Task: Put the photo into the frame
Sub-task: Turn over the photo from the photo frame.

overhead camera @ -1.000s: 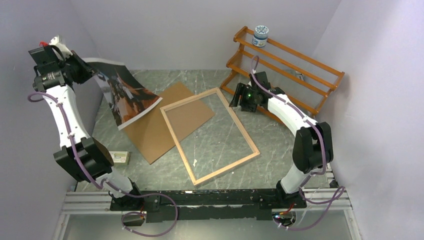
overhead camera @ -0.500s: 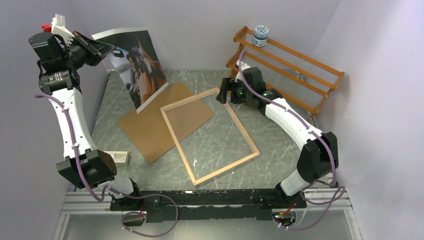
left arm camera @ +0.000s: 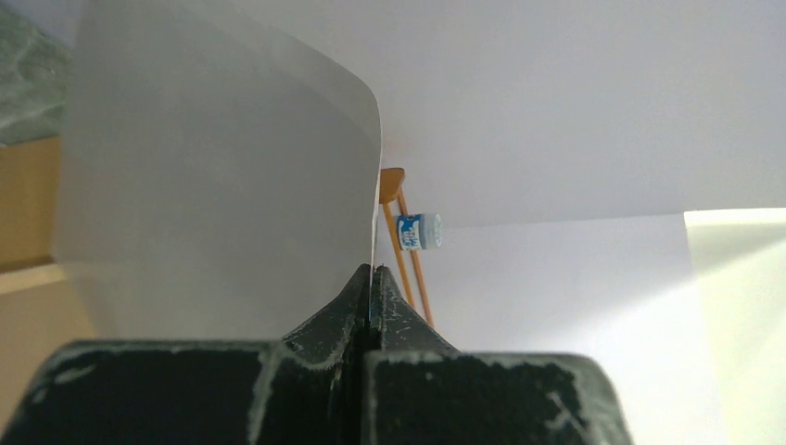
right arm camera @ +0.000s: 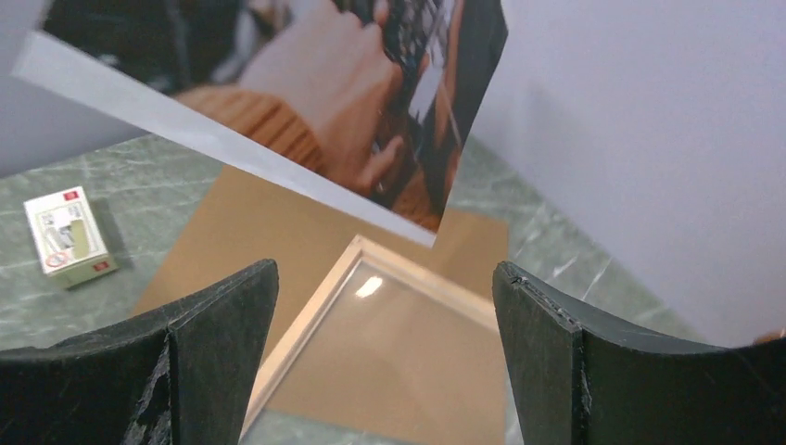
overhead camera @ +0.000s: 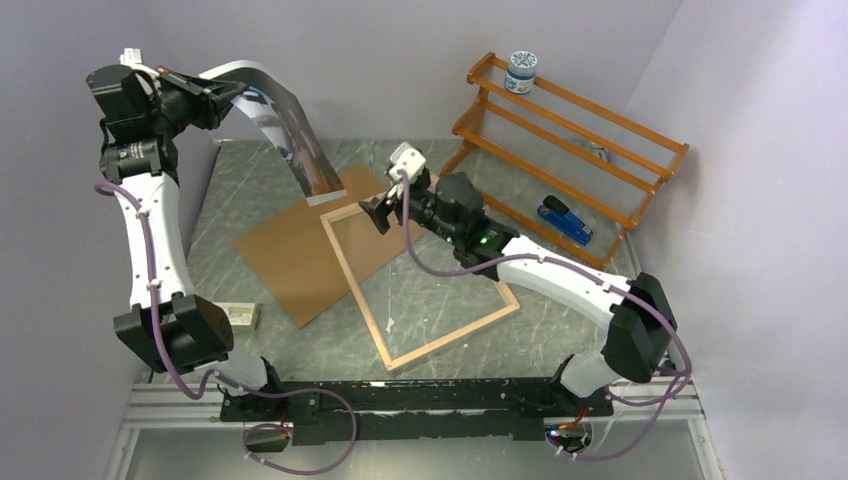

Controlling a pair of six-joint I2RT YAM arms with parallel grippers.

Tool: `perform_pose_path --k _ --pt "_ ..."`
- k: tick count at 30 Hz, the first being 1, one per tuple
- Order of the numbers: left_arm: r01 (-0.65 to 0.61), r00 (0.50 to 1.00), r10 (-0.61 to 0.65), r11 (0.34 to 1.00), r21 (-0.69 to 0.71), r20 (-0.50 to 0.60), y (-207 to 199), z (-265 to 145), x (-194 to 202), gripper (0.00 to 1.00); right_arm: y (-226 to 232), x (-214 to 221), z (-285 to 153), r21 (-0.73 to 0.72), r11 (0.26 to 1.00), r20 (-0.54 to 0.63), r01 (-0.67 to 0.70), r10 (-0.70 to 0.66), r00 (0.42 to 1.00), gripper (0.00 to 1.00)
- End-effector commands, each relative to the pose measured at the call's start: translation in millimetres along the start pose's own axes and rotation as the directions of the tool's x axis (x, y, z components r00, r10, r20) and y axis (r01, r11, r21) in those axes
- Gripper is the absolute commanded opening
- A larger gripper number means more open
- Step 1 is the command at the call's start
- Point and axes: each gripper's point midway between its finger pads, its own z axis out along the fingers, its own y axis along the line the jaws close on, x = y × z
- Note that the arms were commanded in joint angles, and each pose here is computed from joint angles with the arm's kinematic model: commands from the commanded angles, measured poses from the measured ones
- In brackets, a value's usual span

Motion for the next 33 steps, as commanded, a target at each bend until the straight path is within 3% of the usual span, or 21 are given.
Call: perform_pose_path --k 1,15,19,26,33 --pt "0.052 0.997 -0.055 0.998 0.037 0.058 -30.7 -4.4 3.7 0.03 2.8 -46.3 8.8 0.079 0.971 0.243 0.227 -0.239 0.940 0.89" --pt "0.140 0.987 -0.144 0.988 0.058 0.071 -53.0 -16.8 25.7 0.03 87.9 -34.4 4.9 -0.168 0.917 0.390 0.362 -0.276 0.879 0.88" --pt "0.162 0.984 -0.166 0.984 0.068 0.063 -57.0 -21.9 32.3 0.03 89.9 -27.1 10.2 -0.142 0.919 0.379 0.367 -0.292 0.878 0.88" --pt "0.196 0.978 -0.201 0.977 0.087 0.059 -64.7 -34.6 47.8 0.02 68.3 -31.0 34.7 0.028 0.934 0.371 0.357 -0.341 0.864 0.87" --pt "0.244 0.966 -0.250 0.966 0.080 0.073 -63.9 -49.8 56.7 0.03 57.2 -25.0 42.7 0.099 0.938 0.363 0.331 -0.344 0.866 0.75"
